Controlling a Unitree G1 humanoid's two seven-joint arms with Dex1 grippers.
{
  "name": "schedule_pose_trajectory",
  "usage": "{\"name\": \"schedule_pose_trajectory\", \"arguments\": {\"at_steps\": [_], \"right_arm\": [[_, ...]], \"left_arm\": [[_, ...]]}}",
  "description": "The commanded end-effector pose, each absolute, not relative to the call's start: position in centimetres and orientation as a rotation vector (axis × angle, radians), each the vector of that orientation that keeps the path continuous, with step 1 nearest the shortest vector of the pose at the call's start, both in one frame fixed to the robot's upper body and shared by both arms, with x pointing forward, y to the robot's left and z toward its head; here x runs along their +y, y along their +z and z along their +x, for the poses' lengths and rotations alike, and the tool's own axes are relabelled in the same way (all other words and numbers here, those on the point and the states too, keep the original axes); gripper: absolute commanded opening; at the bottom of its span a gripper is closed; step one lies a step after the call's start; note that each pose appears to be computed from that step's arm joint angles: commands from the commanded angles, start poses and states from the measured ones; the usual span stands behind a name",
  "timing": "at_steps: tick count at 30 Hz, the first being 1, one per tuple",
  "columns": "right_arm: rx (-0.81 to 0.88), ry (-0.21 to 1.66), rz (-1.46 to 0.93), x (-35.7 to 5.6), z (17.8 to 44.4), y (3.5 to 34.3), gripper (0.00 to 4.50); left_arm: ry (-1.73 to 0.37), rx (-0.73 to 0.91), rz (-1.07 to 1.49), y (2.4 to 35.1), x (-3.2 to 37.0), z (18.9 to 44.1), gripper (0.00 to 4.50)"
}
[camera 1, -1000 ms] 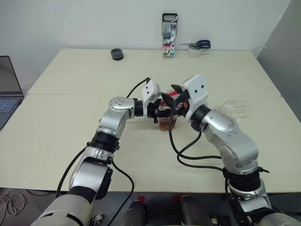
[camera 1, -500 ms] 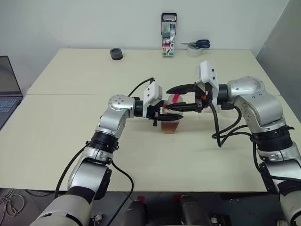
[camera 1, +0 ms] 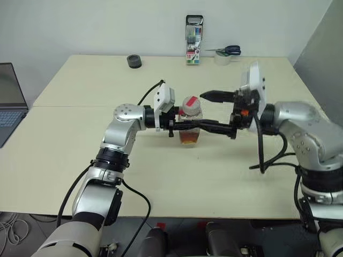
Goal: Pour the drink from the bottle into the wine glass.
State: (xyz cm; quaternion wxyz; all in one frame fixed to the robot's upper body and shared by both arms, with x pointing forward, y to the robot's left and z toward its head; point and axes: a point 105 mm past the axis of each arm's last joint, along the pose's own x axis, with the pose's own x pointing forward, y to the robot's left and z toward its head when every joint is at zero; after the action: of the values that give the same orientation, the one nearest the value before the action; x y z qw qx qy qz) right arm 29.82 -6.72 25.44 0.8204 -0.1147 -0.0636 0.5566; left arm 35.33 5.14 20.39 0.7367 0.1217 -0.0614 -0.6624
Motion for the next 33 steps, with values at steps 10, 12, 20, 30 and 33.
{"name": "schedule_pose_trajectory", "arguments": {"at_steps": [10, 12, 20, 30, 33], "right_arm": [[-0.307, 0.981, -0.332, -4.9, 30.1, 26.7, 4.50], [-0.309, 0.984, -0.348, -4.7, 30.1, 26.5, 4.50], [-0.294, 0.923, -0.320, -5.4, 30.9, 26.2, 4.50], [-0.266, 0.848, -0.316, -7.7, 31.4, 26.0, 4.50], [-0.257, 0.846, -0.312, -8.0, 31.2, 26.0, 4.50]], "left_arm": [[-1.509, -0.176, 0.305, 21.7, 4.4, 35.0, 1.71], [-1.512, -0.176, 0.305, 21.7, 4.4, 35.0, 1.71], [-1.519, -0.173, 0.305, 21.5, 4.3, 34.8, 1.71], [-1.518, -0.168, 0.304, 21.2, 4.3, 34.7, 1.71], [-1.517, -0.167, 0.305, 21.1, 4.4, 34.7, 1.71]]}}
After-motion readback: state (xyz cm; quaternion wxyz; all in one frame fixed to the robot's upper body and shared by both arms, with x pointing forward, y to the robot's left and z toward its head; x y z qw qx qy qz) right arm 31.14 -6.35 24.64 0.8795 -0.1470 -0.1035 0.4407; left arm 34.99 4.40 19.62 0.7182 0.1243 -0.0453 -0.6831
